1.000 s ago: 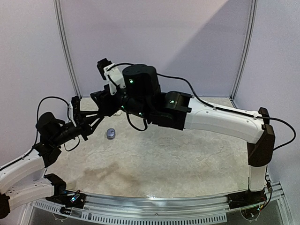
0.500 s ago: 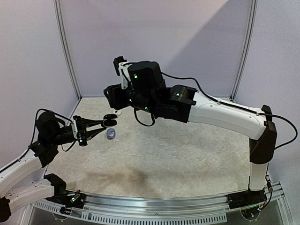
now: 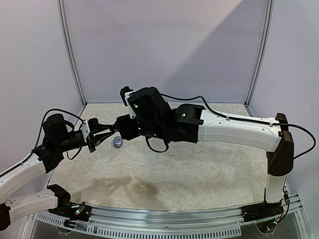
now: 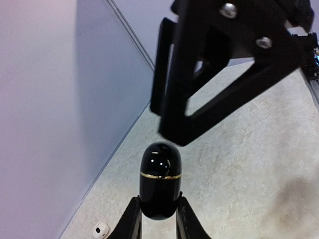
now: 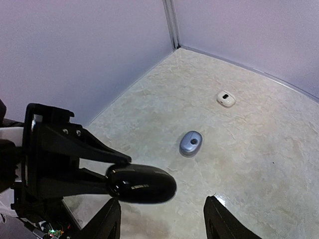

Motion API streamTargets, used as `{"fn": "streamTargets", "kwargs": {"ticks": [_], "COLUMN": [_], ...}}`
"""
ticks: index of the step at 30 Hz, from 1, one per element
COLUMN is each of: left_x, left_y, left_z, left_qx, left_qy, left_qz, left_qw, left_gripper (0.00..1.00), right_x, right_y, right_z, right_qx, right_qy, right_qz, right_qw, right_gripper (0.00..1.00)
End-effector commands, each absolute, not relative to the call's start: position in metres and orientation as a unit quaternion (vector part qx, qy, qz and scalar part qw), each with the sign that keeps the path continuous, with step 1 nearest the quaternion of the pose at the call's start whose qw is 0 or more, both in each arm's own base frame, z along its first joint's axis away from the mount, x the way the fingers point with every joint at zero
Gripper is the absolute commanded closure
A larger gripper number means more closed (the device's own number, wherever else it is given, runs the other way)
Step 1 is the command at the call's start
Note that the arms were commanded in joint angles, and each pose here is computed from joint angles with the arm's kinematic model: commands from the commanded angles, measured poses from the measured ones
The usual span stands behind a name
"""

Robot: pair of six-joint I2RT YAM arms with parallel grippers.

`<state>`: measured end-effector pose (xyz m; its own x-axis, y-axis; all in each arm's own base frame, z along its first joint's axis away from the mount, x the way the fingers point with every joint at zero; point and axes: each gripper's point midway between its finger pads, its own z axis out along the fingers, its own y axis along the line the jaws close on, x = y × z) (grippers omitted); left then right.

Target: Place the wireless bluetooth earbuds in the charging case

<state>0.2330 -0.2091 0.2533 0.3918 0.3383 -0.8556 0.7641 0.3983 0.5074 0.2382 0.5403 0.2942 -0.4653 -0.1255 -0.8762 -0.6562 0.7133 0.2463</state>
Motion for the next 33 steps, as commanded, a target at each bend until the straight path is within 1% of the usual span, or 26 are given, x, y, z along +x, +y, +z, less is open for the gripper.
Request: {"fn": "streamTargets", "kwargs": {"ticks": [1,5,8,10,11,14,17,18,21,24,30,31,32,33], "left_x": [0.248,0.258,0.264,0.269,0.273,0.288,0.296,0.298,0.313,0.326,0.319,0.318,0.315,0.313], "left_y": [-0.206,-0.202,-0.198,-0.196,-0.195,-0.186,-0.164,-0.153,-0.123,-0.101,-0.084,-0.08,-0.075,-0.07], "left_z": [0.247,0.223,0.206,0.195,0.191,0.163,0.121,0.109,0.091,0.078,0.041,0.036,0.031,0.027], "left_qx": [0.466,0.391,0.319,0.267,0.234,0.121,-0.009,-0.039,-0.109,-0.124,-0.149,-0.155,-0.167,-0.177], "left_qy": [0.605,0.691,0.76,0.797,0.814,0.867,0.907,0.916,0.924,0.929,0.937,0.938,0.938,0.939], "left_qz": [-0.209,-0.258,-0.294,-0.317,-0.328,-0.346,-0.341,-0.328,-0.299,-0.277,-0.256,-0.25,-0.242,-0.233], "left_qw": [0.61,0.55,0.484,0.439,0.418,0.336,0.246,0.229,0.21,0.213,0.187,0.185,0.183,0.181], "left_gripper": [1.0,1.0,1.0,1.0,1.0,1.0,1.0,1.0,1.0,1.0,1.0,0.96,0.83,0.62], "right_x": [0.256,0.286,0.297,0.303,0.304,0.309,0.316,0.316,0.324,0.331,0.349,0.352,0.356,0.359], "right_y": [0.482,0.419,0.375,0.348,0.336,0.301,0.269,0.256,0.227,0.205,0.19,0.19,0.188,0.187], "right_z": [0.29,0.259,0.232,0.214,0.203,0.187,0.178,0.175,0.173,0.175,0.179,0.18,0.178,0.178], "right_qx": [-0.183,-0.098,-0.046,-0.019,-0.006,0.026,0.049,0.055,0.083,0.103,0.111,0.111,0.114,0.118], "right_qy": [0.845,0.891,0.915,0.926,0.931,0.939,0.942,0.943,0.941,0.936,0.932,0.931,0.932,0.931], "right_qz": [0.223,0.165,0.136,0.124,0.118,0.111,0.109,0.105,0.1,0.099,0.094,0.095,0.092,0.092], "right_qw": [0.45,0.41,0.377,0.357,0.345,0.324,0.313,0.311,0.312,0.321,0.332,0.333,0.332,0.332], "right_gripper": [0.41,0.36,0.21,0.06,0.02,0.01,0.01,0.01,0.01,0.01,0.01,0.01,0.01,0.01]}}
